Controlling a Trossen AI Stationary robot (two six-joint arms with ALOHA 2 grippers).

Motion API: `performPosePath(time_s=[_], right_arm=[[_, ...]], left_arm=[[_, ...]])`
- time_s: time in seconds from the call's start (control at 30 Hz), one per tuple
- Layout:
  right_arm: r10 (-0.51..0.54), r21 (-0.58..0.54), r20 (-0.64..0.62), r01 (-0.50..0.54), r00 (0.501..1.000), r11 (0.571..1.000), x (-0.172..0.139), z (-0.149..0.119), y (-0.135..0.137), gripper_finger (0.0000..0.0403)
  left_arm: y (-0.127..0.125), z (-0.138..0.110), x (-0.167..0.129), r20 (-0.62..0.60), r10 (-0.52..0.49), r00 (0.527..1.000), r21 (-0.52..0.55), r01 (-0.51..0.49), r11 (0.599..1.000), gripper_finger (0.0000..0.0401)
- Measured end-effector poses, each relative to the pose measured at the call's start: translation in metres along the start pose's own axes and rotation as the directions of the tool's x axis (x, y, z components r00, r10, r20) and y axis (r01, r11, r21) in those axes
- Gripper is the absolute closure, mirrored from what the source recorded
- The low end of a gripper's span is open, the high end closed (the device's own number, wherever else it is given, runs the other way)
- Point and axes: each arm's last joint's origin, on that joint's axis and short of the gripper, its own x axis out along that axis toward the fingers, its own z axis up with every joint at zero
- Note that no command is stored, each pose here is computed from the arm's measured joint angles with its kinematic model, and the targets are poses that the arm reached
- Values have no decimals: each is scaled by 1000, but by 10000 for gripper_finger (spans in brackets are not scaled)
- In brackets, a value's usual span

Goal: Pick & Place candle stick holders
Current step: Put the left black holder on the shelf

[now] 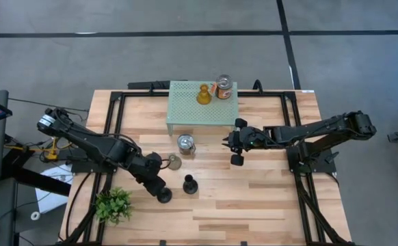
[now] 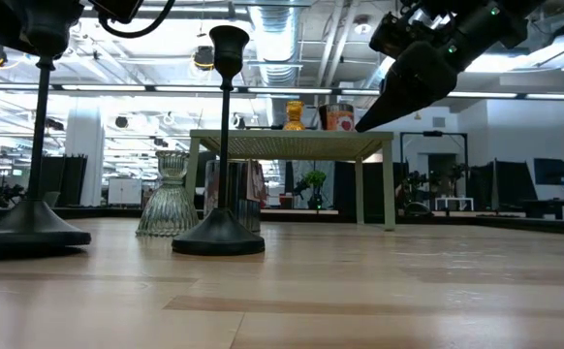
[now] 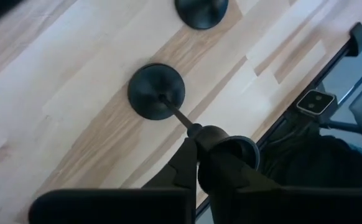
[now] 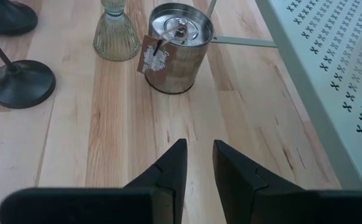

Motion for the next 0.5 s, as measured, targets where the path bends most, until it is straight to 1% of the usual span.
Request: performPosePath(time_s=[0.17,0.3,0.43,0.5], right_arm=[[0,0,-1,0,1000,1000,0,0,0,333],[0,0,-1,0,1000,1000,0,0,0,333],[-1,-4,-15,1,1000,1000,0,-1,0,333],[-1,-6,-21,1,1000,1000,0,-2,0,333]], left_arm=[[1,3,0,15,3,1000,-71,-2,997,390],[2,7,-4,-10,-15,1000,-129,13,992,391],[-1,12,-20,20,-31,999,-148,34,988,392],[1,14,-30,37,2,999,-165,4,986,392]])
